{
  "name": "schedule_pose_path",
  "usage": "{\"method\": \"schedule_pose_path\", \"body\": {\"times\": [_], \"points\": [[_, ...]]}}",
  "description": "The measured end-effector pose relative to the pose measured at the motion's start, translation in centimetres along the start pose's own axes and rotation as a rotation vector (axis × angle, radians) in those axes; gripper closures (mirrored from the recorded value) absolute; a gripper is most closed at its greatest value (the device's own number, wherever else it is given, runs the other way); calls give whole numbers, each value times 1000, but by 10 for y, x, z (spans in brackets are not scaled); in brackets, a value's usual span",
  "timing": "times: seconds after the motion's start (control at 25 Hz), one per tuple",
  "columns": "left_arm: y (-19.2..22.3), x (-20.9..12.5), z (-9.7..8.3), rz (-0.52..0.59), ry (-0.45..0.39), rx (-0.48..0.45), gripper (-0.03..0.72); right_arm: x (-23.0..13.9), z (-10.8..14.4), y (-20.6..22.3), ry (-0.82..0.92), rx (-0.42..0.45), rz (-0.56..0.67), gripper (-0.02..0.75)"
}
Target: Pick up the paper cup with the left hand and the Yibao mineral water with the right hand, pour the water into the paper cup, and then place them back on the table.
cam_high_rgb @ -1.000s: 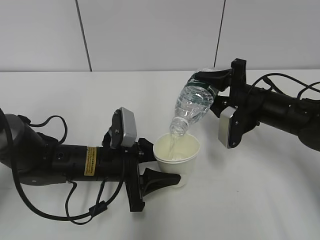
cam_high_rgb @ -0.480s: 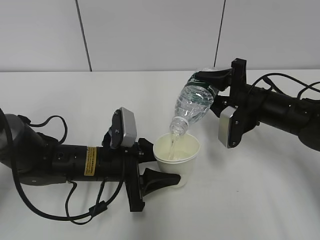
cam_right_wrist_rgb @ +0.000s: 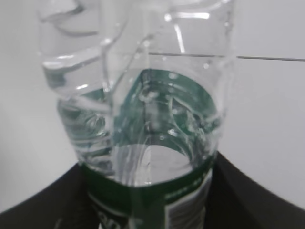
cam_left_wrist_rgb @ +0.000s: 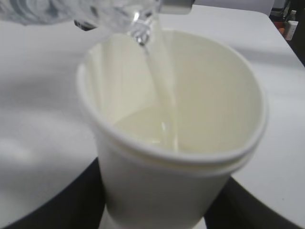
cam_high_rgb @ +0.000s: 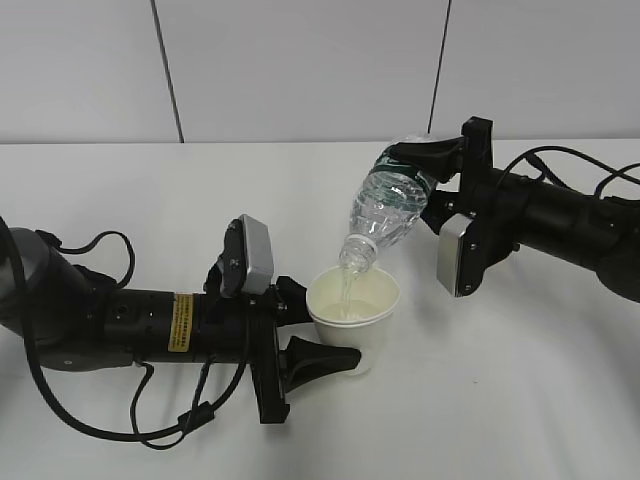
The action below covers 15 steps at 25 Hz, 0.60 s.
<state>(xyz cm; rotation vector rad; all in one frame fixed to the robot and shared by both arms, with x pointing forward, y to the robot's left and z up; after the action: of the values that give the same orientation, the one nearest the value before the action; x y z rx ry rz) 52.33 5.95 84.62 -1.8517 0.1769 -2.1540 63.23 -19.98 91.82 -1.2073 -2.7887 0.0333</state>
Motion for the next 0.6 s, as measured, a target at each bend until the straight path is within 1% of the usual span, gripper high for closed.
{"method": "schedule_pose_path", "body": {"times": [0.4, 0.6], "points": [[0, 0, 0, 2, 0, 0, 279, 0, 0, 0, -3, -1, 0, 344], [0, -1, 0, 7, 0, 1, 279, -2, -6, 3, -18, -16, -1, 344]]}}
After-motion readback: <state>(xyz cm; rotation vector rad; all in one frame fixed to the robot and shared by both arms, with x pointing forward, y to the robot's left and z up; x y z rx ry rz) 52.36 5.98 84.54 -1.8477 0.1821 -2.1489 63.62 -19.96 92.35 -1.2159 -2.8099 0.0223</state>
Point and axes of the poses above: a point on each arm's last joint axis where the gripper is mounted, y pointing out along that axis toward the gripper, z along the wrist's bending axis when the last joint is at zero, x = y × z, the point moved 3 cm from there along y, pointing out along that axis toward the gripper, and after that the axes turned 10 degrees about y, right-handed, at the moved point
